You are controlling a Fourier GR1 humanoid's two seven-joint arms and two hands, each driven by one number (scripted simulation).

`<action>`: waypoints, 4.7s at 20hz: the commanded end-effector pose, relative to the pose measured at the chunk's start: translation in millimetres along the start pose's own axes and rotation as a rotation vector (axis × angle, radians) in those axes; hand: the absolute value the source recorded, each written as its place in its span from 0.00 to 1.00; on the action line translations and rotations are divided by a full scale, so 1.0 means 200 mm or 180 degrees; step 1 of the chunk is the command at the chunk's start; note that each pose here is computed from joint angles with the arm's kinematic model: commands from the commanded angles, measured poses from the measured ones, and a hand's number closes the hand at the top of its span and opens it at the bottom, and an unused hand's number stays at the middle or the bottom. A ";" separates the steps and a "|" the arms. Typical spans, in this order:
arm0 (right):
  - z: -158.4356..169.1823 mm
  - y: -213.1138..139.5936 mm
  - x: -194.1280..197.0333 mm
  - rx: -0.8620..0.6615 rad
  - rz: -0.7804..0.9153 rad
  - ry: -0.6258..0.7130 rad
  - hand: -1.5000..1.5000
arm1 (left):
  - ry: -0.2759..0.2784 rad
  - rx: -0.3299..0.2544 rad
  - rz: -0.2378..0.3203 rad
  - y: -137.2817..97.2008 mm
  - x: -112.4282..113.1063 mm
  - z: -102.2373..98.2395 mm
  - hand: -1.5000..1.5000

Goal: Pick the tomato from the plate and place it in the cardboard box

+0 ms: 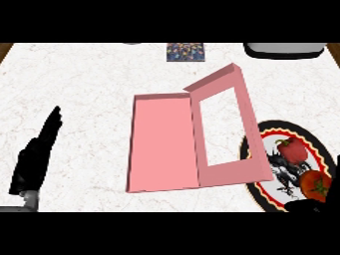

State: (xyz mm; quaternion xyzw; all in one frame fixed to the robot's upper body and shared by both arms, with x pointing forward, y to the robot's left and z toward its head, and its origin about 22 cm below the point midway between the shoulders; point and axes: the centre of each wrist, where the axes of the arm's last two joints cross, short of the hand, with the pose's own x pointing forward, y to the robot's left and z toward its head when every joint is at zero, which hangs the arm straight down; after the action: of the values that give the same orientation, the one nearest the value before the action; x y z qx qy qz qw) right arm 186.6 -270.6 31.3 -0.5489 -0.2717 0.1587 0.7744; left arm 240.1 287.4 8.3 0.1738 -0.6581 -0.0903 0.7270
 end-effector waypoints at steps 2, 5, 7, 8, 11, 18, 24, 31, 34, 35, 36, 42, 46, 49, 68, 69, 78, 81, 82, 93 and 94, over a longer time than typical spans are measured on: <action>-0.05 0.03 0.02 0.0096 0.0023 0.0002 0.00 | 0.0006 -0.0047 0.0024 0.00 -0.12 0.06 0.50; 0.00 0.12 -0.06 0.0189 -0.0127 -0.0014 1.00 | 0.0001 -0.0016 0.0018 0.05 0.05 -0.01 0.50; -0.09 0.09 -0.06 -0.0066 0.0113 -0.0056 1.00 | -0.0003 -0.0012 0.0002 0.07 -0.02 -0.01 0.50; 0.00 0.17 -0.10 -0.0197 0.0155 -0.0151 1.00 | 0.0006 -0.0023 0.0022 0.03 0.09 0.02 0.50; -0.09 0.05 0.06 -0.0612 0.0292 -0.0055 1.00 | 0.0017 -0.0025 0.0036 0.00 0.01 0.04 0.50; 0.53 0.18 -0.02 0.0050 0.0449 -0.0553 1.00 | 0.0062 0.0068 0.0014 0.00 0.01 0.01 0.50; 0.88 0.18 -0.09 -0.0084 0.0531 -0.0723 1.00 | 0.0038 0.0053 -0.0033 0.06 0.05 -0.02 0.50; 1.00 -0.02 -0.03 -0.0515 0.0457 -0.0719 1.00 | 0.0027 -0.0013 0.0043 0.00 -0.04 0.06 0.50; 1.12 -0.14 0.01 -0.0524 0.0038 -0.1159 1.00 | 0.0006 0.0033 0.0030 -0.03 0.01 0.03 0.50; 1.12 -0.19 0.04 -0.0598 -0.0374 -0.1362 1.00 | 0.0042 0.0011 0.0007 0.01 -0.06 0.01 0.50; 1.14 -0.19 0.05 -0.0695 -0.0484 -0.1514 1.00 | 0.0034 0.0068 0.0004 0.03 -0.04 0.04 0.50; 1.21 -0.27 0.11 -0.0833 -0.1059 -0.2186 1.00 | 0.0004 0.0015 -0.0056 0.04 0.03 -0.02 0.50; 1.21 -0.27 0.13 -0.0798 -0.1145 -0.2298 1.00 | -0.0036 -0.0008 0.0014 0.01 0.03 0.00 0.50; 1.19 -0.27 0.16 -0.0801 -0.1148 -0.2384 1.00 | -0.0032 -0.0068 -0.0004 -0.04 0.01 -0.01 0.50; 0.87 -0.18 0.55 -0.0348 -0.0944 -0.1896 1.00 | -0.0162 -0.0191 -0.0013 -0.07 0.08 -0.05 0.50; 0.85 -0.17 0.60 -0.0309 -0.0897 -0.1877 1.00 | -0.0171 -0.0223 -0.0005 -0.09 0.09 -0.06 0.50; 0.60 -0.03 1.03 -0.0059 -0.0997 -0.1505 0.00 | -0.0124 -0.0175 -0.0025 -0.10 0.10 -0.05 0.50; 0.57 -0.04 1.17 -0.0043 -0.1246 -0.1626 0.00 | -0.0077 -0.0229 0.0021 -0.16 0.07 -0.03 0.50; 0.55 -0.01 1.16 -0.0042 -0.1350 -0.1621 0.00 | -0.0071 -0.0157 -0.0006 -0.09 0.12 -0.08 0.50; 0.46 -0.21 1.16 -0.0581 -0.3236 -0.1573 0.00 | -0.0070 -0.0085 -0.0016 -0.05 0.04 -0.01 0.50; 0.49 -0.20 1.16 -0.0542 -0.3292 -0.1568 0.00 | 0.0010 -0.0082 0.0015 -0.01 -0.03 0.02 0.50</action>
State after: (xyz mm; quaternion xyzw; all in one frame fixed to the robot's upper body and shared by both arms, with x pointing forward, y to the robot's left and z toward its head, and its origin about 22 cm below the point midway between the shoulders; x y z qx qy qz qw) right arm 316.9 -82.6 141.3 -0.4009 -0.6835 -0.0293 0.6093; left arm 245.0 275.6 10.2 0.1602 -0.6613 -0.1029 0.7255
